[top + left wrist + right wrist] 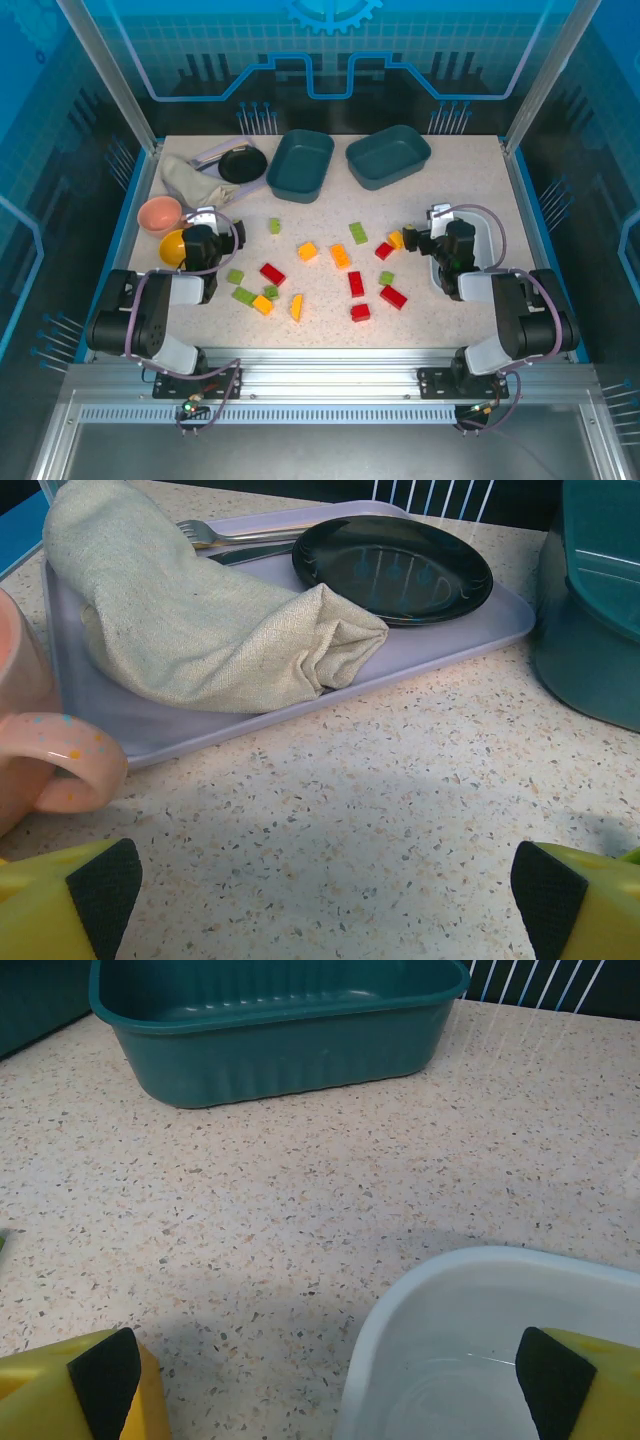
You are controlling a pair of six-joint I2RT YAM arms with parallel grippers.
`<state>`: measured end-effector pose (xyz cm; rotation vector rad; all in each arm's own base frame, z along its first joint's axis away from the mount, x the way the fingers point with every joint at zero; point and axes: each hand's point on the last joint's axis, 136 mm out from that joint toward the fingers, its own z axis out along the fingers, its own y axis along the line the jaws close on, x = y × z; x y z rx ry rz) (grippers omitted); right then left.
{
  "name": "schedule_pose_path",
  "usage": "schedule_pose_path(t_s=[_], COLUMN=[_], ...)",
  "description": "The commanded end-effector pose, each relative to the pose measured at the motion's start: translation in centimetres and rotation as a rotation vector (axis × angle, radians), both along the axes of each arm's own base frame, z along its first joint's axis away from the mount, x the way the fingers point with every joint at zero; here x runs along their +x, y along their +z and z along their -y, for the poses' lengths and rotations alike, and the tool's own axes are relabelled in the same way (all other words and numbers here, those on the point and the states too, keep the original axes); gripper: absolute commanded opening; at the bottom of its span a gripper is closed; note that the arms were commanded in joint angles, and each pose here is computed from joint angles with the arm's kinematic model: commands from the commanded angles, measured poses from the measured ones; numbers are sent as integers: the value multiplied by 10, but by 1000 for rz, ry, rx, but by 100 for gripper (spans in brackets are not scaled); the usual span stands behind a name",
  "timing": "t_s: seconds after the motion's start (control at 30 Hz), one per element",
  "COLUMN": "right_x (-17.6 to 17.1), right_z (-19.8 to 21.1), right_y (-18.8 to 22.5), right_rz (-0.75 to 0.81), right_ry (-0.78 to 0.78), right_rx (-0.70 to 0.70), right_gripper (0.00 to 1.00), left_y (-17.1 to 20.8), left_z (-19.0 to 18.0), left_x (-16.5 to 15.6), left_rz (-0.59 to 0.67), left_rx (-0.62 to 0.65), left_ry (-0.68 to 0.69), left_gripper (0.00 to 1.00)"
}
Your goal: Sort the legos into containers by color
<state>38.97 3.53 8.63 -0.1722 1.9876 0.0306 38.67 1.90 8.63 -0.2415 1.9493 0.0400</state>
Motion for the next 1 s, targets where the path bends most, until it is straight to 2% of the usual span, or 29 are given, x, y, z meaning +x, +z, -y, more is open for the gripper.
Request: schedule_pose_path(t_s=[0.0, 0.87, 0.97], right_x=[7, 7, 9], right_z=[6, 5, 9], right_y=[7, 8, 12], right_rz=[21, 23, 30], right_ry=[-13, -12, -36], right_rx=[7, 7, 0], right_gripper=[100, 100, 100], left_y=[6, 6, 18], left_z=[0, 0, 1], left_x=[5, 5, 8], left_rz=[16, 15, 13], left_rx=[20, 21, 25], left_ry=[-1, -1, -4], left_gripper=[99, 99, 99])
